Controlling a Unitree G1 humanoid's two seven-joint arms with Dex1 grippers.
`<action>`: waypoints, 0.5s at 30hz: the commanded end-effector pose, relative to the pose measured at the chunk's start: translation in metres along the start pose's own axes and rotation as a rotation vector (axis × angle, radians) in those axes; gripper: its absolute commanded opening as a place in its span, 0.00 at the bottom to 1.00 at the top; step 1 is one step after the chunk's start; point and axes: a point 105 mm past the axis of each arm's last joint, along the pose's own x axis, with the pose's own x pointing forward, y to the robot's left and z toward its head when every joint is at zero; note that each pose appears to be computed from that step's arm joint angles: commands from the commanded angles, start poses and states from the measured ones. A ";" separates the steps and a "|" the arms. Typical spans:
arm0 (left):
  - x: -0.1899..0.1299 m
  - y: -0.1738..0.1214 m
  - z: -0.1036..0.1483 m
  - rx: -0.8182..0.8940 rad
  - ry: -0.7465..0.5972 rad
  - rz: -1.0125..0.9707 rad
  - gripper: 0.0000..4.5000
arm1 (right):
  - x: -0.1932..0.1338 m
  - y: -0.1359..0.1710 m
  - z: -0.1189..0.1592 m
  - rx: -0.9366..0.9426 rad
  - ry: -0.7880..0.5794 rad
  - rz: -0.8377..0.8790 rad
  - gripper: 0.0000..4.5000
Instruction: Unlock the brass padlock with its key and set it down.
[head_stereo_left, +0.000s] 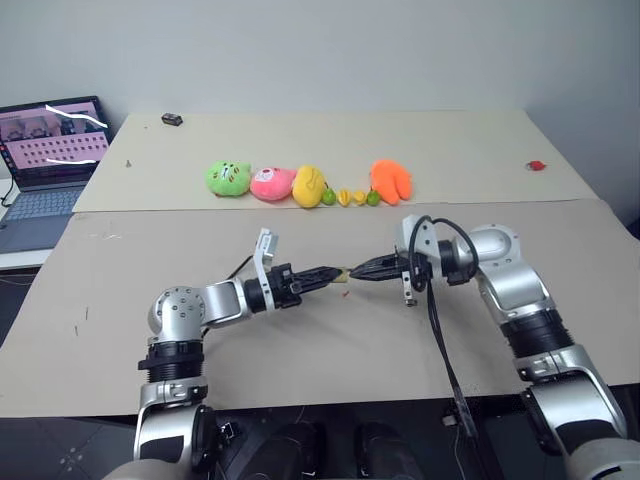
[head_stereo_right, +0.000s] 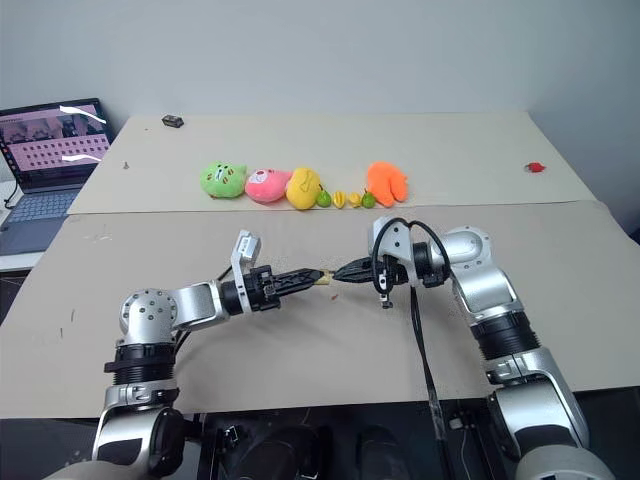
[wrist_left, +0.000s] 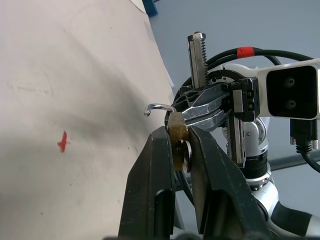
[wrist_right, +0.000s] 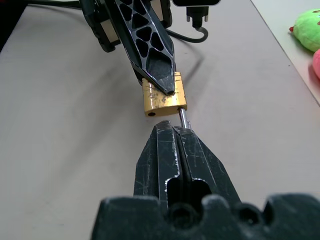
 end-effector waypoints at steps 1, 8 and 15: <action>0.003 -0.014 0.007 0.027 -0.006 -0.053 0.00 | -0.003 -0.017 0.012 -0.072 -0.027 -0.065 0.02; 0.003 -0.016 0.008 0.030 -0.013 -0.056 0.00 | 0.001 -0.024 0.016 -0.095 -0.052 -0.093 0.02; 0.003 -0.015 0.008 0.025 -0.013 -0.052 0.00 | -0.002 -0.019 0.011 -0.077 -0.041 -0.086 0.02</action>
